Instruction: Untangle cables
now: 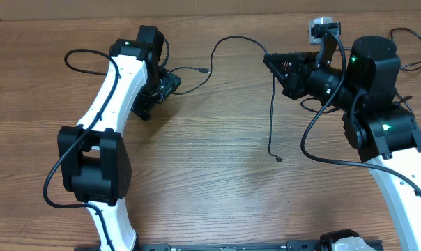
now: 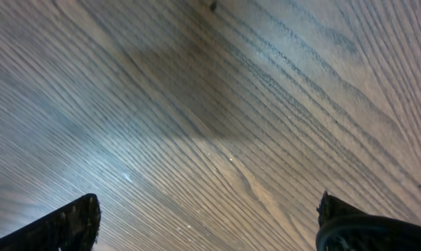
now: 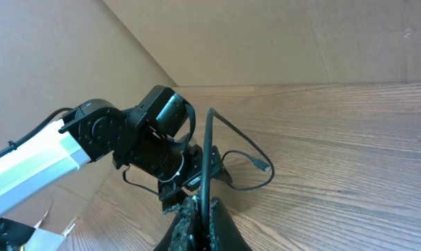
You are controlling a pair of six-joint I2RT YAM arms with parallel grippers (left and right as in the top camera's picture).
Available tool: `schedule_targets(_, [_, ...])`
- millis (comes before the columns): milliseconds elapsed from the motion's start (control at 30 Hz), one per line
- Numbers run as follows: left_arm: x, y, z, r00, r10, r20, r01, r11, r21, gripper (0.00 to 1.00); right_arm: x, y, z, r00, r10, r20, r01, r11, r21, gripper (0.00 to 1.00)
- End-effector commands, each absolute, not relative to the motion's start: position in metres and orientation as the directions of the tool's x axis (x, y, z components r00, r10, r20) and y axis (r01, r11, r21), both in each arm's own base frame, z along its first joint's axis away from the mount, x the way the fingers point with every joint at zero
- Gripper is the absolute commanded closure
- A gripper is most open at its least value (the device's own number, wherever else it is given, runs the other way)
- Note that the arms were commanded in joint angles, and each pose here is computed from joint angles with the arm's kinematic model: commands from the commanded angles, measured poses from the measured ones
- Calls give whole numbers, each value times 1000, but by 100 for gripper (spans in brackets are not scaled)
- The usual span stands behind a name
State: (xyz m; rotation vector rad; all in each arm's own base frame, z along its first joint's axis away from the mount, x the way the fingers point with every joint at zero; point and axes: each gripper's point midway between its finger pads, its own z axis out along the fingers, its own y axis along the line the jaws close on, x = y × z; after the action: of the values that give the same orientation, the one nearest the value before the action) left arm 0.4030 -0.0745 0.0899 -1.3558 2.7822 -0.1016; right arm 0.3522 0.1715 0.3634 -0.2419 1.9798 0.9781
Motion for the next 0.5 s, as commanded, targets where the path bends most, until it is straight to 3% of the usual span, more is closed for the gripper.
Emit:
schedule_targets(0, [399, -73, 87, -544, -838, 29, -838, 541, -77, 0, 350, 171, 372, -573, 200, -795, -517, 664, 540, 96])
schedule_targets(267, [387, -63, 87, -367, -929, 55, -930, 367, -18, 1, 350, 171, 370, -578, 199, -791, -513, 665, 542, 96])
schedule_targets(467, [383, -52, 87, -310, -947, 84, -950, 312, 1, 0, 350, 171, 370, -579, 196, -791, -513, 667, 541, 96])
